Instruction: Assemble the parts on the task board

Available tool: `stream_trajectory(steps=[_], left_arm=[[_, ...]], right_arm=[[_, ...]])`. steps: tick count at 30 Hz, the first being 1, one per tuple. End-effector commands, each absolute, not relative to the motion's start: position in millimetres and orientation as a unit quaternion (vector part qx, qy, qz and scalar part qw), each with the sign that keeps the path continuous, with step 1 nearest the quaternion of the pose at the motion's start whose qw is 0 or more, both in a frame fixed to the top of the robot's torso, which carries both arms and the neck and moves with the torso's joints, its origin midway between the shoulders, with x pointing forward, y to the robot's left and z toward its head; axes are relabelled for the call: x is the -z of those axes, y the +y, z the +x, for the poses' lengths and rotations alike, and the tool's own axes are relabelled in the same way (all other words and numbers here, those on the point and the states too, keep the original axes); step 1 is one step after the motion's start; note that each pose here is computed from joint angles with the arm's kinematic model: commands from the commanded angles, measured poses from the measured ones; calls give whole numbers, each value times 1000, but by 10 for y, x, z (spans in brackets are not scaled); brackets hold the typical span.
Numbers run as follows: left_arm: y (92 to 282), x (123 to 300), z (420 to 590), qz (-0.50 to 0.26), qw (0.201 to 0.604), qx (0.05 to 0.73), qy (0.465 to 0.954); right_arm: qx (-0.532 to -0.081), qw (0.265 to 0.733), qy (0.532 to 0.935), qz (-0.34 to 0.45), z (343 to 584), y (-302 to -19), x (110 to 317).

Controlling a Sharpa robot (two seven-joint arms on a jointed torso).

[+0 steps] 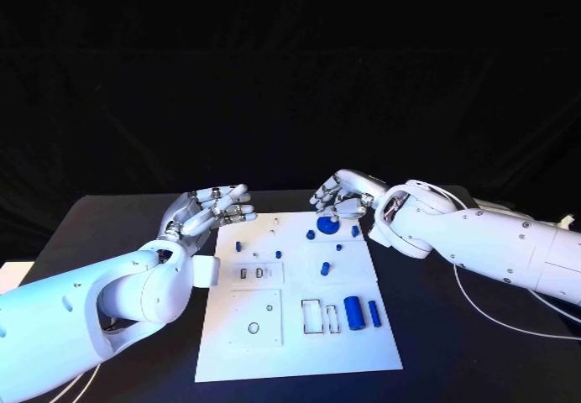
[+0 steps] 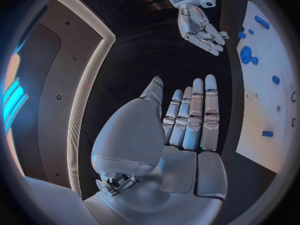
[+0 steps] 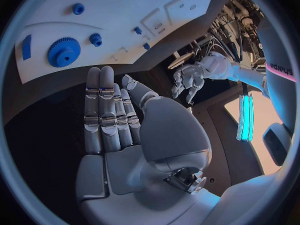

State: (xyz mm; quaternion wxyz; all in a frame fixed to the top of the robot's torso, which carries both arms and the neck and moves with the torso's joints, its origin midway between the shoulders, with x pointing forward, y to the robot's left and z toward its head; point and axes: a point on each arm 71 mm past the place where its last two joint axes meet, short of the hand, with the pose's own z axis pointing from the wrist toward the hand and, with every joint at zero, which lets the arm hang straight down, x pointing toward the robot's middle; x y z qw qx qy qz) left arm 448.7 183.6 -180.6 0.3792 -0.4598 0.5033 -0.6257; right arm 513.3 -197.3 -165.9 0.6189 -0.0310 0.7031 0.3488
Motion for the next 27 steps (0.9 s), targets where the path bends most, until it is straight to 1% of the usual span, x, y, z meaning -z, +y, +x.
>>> stream_trajectory(steps=[1, 6, 9, 16, 27], left_arm=[[1779, 1774, 4441, -459, 353, 640, 505], [1748, 1741, 4372, -461, 344, 644, 505], [1728, 1729, 4348, -460, 340, 646, 506], [1693, 1720, 4329, -459, 336, 648, 506], [1694, 1717, 4323, -459, 336, 648, 506]], right_arm=[[-241, 623, 733, -124, 5139, -1938, 1694], [-197, 634, 730, -160, 5152, -1881, 1636], [-183, 637, 730, -170, 5154, -1857, 1618], [-175, 631, 732, -186, 5143, -1782, 1615], [-168, 613, 744, -206, 5138, -1684, 1659]])
